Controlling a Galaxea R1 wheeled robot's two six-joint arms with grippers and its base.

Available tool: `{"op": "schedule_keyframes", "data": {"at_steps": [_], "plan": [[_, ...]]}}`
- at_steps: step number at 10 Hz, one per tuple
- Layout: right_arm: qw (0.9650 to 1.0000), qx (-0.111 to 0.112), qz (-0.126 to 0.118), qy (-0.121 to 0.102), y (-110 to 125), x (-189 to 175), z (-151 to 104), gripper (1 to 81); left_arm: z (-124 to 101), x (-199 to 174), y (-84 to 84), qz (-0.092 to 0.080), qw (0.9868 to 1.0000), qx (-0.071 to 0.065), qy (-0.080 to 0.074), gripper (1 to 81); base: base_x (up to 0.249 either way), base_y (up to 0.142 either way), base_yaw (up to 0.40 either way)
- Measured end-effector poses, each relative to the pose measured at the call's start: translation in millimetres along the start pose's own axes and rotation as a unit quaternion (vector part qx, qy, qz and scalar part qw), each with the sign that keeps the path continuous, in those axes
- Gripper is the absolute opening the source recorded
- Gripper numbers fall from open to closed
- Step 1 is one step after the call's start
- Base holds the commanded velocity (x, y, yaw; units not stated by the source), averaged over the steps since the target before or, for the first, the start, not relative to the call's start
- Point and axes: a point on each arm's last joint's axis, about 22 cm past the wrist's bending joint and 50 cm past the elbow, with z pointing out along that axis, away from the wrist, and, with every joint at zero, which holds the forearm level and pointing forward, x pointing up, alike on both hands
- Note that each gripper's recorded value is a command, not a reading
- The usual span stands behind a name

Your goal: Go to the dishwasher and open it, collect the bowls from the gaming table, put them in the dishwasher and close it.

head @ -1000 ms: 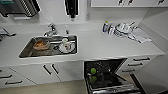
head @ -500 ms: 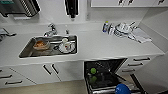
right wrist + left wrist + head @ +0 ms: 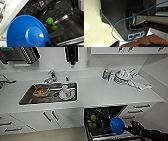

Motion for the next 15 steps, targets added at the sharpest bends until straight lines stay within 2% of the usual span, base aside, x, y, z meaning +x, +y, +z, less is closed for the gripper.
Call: {"op": "schedule_keyframes", "data": {"at_steps": [1,3,5,6,9,12,14,15], "plan": [[0.9998,0.015,-0.003,-0.012,-23.3,-5.1,19.1,1.0,3.0,-10.1,3.6,-0.003,1.0000,0.001,-0.004,81.1,0.000,0.000,0.000],[0.9990,0.026,-0.009,-0.036,-51.7,-15.6,52.4,1.0,4.4,-22.6,7.0,-0.006,0.9999,-0.001,-0.010,81.1,0.000,0.000,0.000],[0.9995,0.009,-0.024,-0.021,-58.0,22.1,65.5,1.0,3.8,-19.7,1.2,-0.006,0.9999,0.006,-0.005,81.1,0.000,0.000,0.000],[0.9995,0.006,-0.029,-0.011,-62.1,38.3,69.1,81.1,3.5,-19.0,-1.2,-0.006,0.9999,0.009,-0.003,81.1,0.000,0.000,0.000],[0.9996,-0.003,-0.024,-0.012,-56.5,41.4,71.0,81.1,4.9,-24.3,-6.7,-0.007,0.9998,0.019,-0.003,81.1,0.000,0.000,0.000],[0.9995,-0.025,-0.013,-0.017,-24.9,30.6,51.0,81.1,9.8,-23.9,0.5,-0.007,0.9998,0.017,-0.002,81.1,0.000,0.000,0.000],[0.9989,-0.037,-0.004,-0.027,-3.8,12.9,36.2,81.1,8.9,-23.7,-5.1,-0.007,0.9997,0.023,-0.002,81.1,0.000,0.000,0.000],[0.9978,-0.042,0.008,-0.050,11.3,-21.5,21.7,81.1,8.9,-24.1,-9.5,-0.007,0.9996,0.029,-0.002,81.1,0.000,0.000,0.000]]}}
